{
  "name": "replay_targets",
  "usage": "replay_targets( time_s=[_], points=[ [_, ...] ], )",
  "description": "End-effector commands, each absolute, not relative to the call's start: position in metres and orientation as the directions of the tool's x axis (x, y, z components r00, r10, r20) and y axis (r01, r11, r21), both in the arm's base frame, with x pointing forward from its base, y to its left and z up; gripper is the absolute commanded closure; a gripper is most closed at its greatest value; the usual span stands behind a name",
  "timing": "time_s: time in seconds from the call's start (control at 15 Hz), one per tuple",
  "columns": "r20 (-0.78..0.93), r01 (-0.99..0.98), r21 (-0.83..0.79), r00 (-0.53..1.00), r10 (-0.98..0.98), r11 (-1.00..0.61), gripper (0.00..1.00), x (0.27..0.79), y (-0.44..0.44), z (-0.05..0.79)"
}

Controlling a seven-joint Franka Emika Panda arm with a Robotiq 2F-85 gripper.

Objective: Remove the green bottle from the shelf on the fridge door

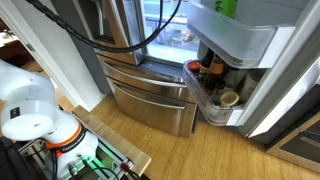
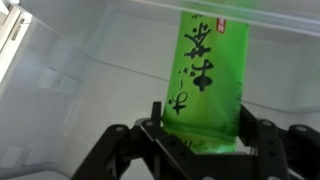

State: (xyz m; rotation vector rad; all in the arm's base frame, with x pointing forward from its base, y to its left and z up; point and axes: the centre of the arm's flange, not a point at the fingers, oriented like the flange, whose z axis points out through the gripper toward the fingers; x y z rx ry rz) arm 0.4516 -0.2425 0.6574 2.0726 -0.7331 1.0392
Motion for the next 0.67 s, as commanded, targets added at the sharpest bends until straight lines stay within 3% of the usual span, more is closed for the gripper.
replay_targets(
  time_s=[0.0, 0.6],
  points=[
    [0.821, -0.670, 0.434, 0.570, -0.042, -0.602, 0.56, 0.451, -0.236, 0.660],
    [0.552, -0.346, 0.774, 0.779, 0.298, -0.530, 0.56, 0.456, -0.216, 0.665]
  ],
)
